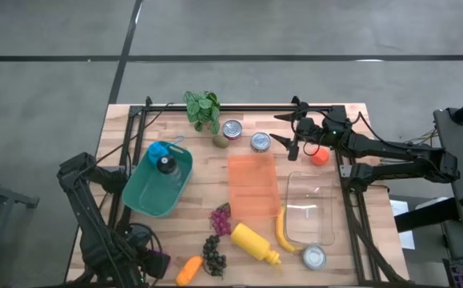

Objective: Pick & Place Food Item
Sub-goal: Put the violet water bottle into the green bin

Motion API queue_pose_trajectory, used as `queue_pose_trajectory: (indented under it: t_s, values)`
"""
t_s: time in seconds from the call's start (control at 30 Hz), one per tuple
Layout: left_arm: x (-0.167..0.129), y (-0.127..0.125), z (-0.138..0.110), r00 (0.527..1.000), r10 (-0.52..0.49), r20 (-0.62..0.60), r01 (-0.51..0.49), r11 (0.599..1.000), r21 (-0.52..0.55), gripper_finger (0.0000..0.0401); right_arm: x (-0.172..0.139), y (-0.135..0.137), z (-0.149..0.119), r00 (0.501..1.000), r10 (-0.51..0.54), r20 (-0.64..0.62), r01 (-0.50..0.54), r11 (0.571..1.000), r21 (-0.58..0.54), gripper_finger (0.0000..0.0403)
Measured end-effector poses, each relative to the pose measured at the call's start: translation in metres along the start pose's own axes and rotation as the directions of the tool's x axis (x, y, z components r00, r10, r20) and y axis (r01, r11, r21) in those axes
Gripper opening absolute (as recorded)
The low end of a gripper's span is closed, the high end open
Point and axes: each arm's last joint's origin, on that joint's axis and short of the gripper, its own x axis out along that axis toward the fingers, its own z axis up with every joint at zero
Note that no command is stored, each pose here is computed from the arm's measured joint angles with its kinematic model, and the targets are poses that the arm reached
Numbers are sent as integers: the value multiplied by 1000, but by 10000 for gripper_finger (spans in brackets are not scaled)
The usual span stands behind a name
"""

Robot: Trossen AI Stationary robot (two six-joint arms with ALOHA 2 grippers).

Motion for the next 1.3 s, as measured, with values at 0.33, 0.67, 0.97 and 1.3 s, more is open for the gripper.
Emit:
queue_pose_trajectory:
  t_s: [0.33, 0.67, 0.97, 1.3]
  values:
    - [0, 0, 0, 1000, -1, -6, 1, 1000, -3, 140, 0, 0, 0, 1000, 0, 0, 0, 1000, 0, 305]
    - [0, 0, -1, 1000, 2, -13, -2, 1000, -4, 96, 0, 0, 0, 1000, 0, 0, 0, 1000, 0, 305]
    - [0, 0, -1, 1000, 6, -20, -6, 1000, -4, 78, 0, 0, 0, 1000, 0, 0, 0, 1000, 0, 305]
    - [0, 0, -2, 999, 8, -37, -9, 1000, -4, 77, 0, 0, 0, 1000, 0, -1, 0, 1000, 0, 305]
